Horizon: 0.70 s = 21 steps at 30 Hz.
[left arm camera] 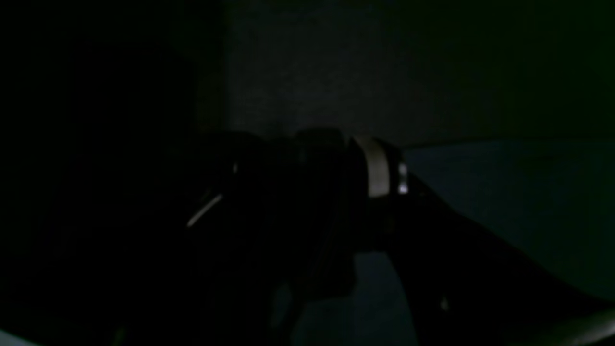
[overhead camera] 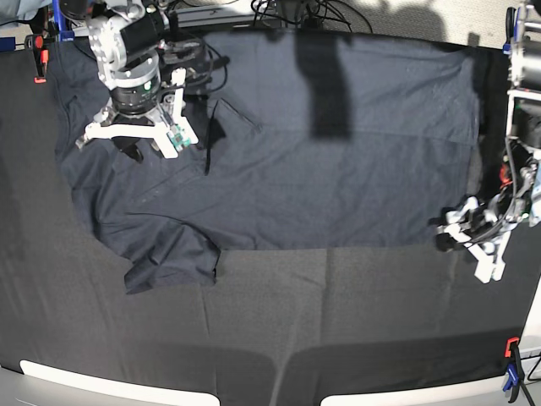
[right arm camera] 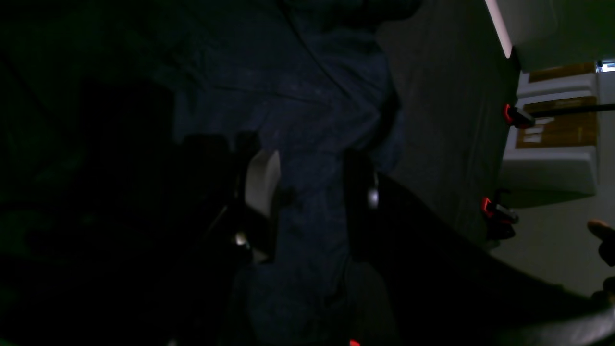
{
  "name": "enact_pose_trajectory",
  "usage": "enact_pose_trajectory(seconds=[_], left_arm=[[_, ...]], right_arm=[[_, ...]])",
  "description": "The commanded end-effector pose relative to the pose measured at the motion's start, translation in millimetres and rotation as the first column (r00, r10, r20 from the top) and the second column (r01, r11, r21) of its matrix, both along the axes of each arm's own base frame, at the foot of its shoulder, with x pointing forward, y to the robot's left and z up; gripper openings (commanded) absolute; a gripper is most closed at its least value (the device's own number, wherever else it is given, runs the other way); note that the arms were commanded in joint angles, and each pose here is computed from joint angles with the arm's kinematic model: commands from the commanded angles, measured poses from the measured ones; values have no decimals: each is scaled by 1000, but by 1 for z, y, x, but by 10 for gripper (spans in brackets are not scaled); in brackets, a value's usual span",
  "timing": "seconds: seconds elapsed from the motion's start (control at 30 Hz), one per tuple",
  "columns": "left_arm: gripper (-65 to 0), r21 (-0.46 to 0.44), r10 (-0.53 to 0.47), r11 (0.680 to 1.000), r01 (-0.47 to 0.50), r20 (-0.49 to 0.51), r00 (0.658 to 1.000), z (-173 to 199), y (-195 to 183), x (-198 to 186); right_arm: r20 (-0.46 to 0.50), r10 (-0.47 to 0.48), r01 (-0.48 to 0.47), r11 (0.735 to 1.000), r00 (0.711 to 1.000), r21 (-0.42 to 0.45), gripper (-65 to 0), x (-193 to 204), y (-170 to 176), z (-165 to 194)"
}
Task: Layout the t-shirt on the table in an organized manner, then fold the t-shirt properly
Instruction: 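Move both grippers down onto the shirt's sides to grasp again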
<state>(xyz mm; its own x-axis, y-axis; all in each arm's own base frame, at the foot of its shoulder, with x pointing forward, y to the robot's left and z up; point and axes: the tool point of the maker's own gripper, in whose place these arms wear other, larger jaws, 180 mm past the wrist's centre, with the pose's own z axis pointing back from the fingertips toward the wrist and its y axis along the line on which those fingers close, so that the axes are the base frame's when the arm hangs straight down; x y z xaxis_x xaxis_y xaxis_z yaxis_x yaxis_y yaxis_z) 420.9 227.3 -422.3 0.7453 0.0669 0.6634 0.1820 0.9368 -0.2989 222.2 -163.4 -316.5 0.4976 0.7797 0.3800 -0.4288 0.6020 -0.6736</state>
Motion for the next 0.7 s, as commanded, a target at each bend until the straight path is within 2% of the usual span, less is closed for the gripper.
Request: enact_pose_trajectory(seconds=[0.0, 0.07, 0.3, 0.4, 0.5, 0.6, 0.67], left_arm=[[-388, -8, -27, 1000, 28, 16, 999, 11, -4, 7], [-388, -20, -58, 998, 58, 14, 998, 11, -11, 5], [-408, -9, -53, 999, 53, 14, 998, 12, -4, 5], [-490, -7, -47, 999, 47, 26, 999, 14, -2, 6], [-650, -13, -38, 999, 39, 53, 998, 18, -2, 10], [-650, -16, -38, 999, 39, 56, 998, 17, -3, 11], [-650, -22, -42, 999, 43, 53, 998, 16, -8, 10]], right_arm=[[50, -3, 3, 1000, 999, -4, -434, 6, -2, 11], [51, -3, 3, 1000, 999, -4, -434, 6, -2, 11], [51, -2, 3, 1000, 999, -3, -434, 6, -2, 12], [58, 4, -4, 1000, 998, 0, -434, 7, -1, 12], [62, 8, -8, 1000, 998, 3, -434, 8, 0, 13], [69, 1, -2, 1000, 998, 11, -434, 12, 0, 14], [54, -26, 22, 998, 998, 61, -434, 18, -1, 12]])
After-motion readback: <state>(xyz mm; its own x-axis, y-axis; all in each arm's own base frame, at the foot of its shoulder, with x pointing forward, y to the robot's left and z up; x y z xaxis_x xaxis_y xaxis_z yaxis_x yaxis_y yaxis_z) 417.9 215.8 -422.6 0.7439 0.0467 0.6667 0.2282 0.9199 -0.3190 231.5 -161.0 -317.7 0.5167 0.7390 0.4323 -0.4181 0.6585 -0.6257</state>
